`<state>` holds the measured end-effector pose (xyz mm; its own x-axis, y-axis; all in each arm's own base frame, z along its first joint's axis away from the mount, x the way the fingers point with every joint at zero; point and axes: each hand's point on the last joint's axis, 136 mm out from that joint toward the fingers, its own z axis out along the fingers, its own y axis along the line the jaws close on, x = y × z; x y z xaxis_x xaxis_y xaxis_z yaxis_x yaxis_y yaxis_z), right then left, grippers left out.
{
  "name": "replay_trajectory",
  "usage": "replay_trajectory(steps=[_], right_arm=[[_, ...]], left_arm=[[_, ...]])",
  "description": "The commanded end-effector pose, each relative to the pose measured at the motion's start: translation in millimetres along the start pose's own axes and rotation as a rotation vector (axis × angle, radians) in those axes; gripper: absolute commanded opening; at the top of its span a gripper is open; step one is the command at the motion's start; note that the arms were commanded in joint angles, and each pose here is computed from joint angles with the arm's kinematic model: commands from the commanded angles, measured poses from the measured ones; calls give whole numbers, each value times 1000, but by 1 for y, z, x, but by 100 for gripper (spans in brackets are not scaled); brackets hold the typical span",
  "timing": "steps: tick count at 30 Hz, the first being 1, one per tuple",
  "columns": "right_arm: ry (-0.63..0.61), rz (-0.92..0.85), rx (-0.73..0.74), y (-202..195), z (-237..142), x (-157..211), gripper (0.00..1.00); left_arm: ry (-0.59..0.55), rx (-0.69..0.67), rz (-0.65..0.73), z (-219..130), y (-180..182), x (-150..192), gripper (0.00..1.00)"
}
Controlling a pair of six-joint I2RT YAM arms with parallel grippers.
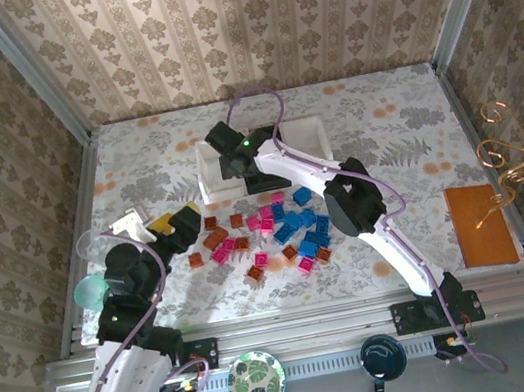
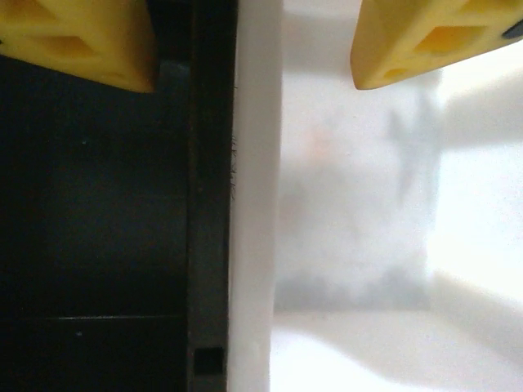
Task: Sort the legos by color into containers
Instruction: Move the container to the top-center of the table, then turn over the lego at the center of the table.
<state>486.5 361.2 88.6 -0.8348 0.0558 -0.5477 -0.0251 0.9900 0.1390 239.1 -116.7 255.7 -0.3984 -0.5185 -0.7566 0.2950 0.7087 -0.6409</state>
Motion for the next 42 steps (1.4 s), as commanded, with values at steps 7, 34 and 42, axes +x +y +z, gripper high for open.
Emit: replay_trajectory(steps=[7, 34, 42], right_arm=[[-321, -15, -209, 9, -142, -55, 69], [113, -271, -72, -139, -90, 133, 65], [166, -275, -66, -146, -77, 144, 59]], left_arm=[[-24, 81, 23, 2, -18, -9, 100], [266, 80, -43, 19, 0, 72, 100], [284, 79, -50, 20, 2, 77, 100]])
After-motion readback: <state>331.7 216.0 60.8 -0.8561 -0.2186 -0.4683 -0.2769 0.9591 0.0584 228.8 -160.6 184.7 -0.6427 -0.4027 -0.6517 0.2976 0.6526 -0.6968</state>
